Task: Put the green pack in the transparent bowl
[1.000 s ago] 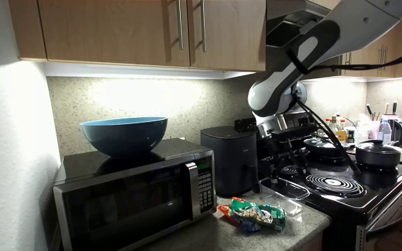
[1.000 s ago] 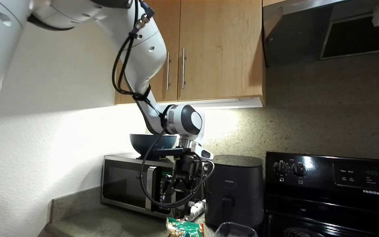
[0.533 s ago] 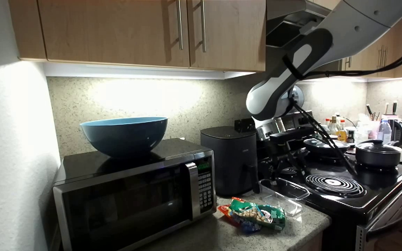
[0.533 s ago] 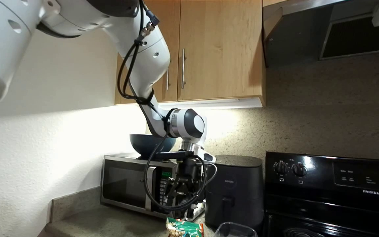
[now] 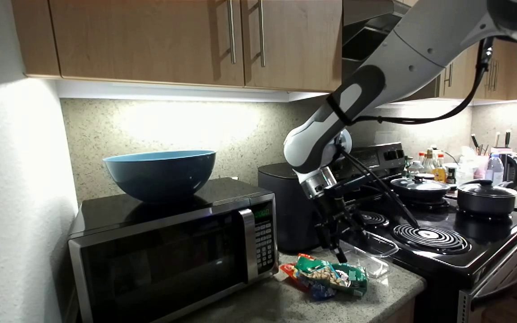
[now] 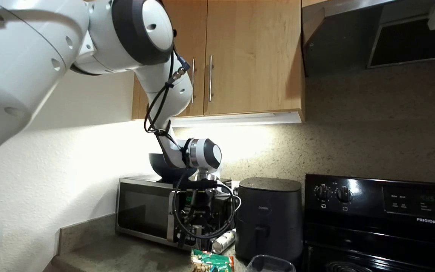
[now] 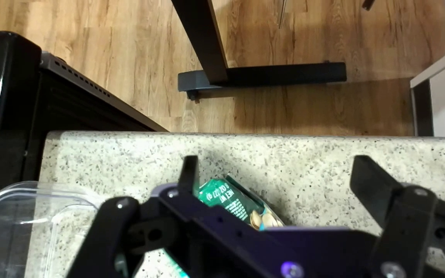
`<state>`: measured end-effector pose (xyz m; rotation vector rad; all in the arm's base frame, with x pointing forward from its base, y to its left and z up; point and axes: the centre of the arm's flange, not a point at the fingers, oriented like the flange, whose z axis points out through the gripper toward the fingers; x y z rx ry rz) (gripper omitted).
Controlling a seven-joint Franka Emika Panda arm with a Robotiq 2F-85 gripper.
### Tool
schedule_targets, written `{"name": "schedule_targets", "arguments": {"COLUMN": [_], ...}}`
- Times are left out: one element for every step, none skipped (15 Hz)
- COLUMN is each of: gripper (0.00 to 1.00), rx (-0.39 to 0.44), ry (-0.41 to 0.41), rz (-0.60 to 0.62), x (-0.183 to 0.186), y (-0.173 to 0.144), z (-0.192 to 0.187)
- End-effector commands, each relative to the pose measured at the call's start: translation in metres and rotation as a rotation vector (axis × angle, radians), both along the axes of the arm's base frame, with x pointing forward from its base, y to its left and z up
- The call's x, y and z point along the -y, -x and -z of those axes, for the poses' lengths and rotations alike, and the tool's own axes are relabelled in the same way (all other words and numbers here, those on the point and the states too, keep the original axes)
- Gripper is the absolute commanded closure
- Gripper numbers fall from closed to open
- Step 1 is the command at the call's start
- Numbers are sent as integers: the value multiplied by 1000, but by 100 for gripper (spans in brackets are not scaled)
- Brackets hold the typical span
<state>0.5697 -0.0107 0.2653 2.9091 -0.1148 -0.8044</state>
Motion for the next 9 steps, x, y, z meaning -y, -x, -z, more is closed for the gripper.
{"name": "schedule_targets", "arguments": {"gripper": [0, 0, 0, 0, 0, 0, 0, 0, 0], "rx": [-13, -18, -22, -30, -18, 29, 90, 128, 134], "ry": [2, 2, 1, -24, -62, -63, -30, -21, -33], "rz": [-9, -12, -14, -53, -105, -78, -32, -24, -24], "x": [-2, -2, -1, 0, 0, -2, -2, -1, 2], "y": [-4, -7, -9, -5, 1, 1, 0, -1, -2], "z": [4, 8, 9, 9, 7, 6, 5, 6, 10]}}
